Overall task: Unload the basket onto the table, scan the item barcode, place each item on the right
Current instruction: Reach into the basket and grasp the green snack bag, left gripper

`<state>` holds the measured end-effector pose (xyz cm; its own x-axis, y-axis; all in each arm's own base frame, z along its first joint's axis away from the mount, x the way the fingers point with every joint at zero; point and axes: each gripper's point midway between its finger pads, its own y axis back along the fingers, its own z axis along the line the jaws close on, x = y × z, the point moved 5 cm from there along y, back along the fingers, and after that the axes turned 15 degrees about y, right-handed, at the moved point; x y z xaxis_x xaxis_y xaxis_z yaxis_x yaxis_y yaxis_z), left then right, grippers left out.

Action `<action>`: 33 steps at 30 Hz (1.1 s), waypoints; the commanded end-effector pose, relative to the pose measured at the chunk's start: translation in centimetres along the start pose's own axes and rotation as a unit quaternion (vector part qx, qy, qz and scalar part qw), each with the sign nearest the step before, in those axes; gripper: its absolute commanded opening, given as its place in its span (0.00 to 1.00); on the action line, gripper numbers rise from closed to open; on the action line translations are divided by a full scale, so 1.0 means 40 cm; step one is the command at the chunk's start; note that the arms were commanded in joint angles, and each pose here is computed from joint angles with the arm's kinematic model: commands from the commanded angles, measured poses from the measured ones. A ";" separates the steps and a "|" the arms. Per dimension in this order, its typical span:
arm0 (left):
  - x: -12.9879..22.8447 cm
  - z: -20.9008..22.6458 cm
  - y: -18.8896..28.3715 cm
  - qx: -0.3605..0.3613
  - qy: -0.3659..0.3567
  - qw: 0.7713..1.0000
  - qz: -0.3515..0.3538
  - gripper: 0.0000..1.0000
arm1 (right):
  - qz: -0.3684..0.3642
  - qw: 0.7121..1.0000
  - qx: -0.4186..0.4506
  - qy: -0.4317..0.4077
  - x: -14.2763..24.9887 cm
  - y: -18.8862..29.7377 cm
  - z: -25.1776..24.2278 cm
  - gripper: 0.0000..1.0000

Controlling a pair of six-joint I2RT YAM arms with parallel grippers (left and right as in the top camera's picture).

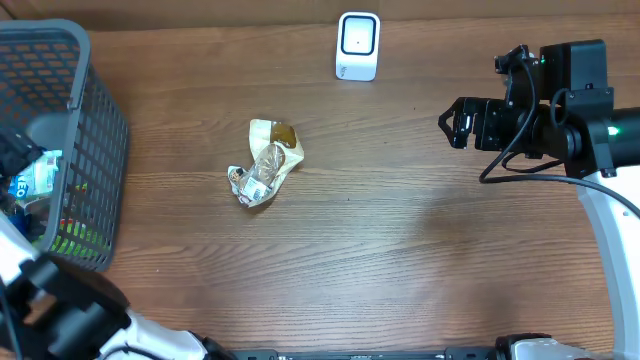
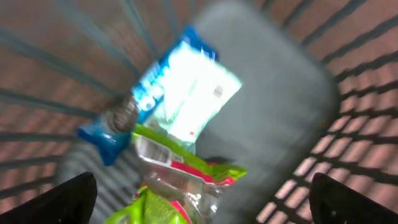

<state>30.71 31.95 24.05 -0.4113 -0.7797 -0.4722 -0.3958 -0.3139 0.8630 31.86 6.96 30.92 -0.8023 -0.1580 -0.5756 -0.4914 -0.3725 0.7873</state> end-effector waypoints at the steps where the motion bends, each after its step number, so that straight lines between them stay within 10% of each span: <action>1: 0.054 0.010 -0.131 0.001 -0.025 0.997 0.075 1.00 | -0.017 1.000 -0.004 0.009 -0.015 0.021 0.011 1.00; 11: 0.224 0.067 -0.347 -0.039 -0.007 0.967 0.251 0.94 | -0.017 1.000 -0.004 0.009 -0.015 0.021 0.011 1.00; 16: 0.220 0.064 -0.344 -0.043 0.012 0.967 0.252 0.06 | -0.017 1.000 -0.004 0.009 -0.015 0.021 0.011 1.00; 31: -0.094 -0.074 0.146 0.040 -0.003 0.998 0.054 0.04 | -0.017 1.000 -0.004 0.009 -0.015 0.021 0.011 1.00; 33: -0.091 -0.076 0.172 0.041 -0.005 0.998 0.051 0.33 | -0.017 1.000 -0.004 0.009 -0.015 0.021 0.011 1.00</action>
<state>32.27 32.10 29.26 -0.4732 -0.8182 -0.3265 -0.3629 -0.1567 0.9186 31.87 6.97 30.93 -0.8018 -0.1583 -0.5762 -0.4919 -0.3727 0.7869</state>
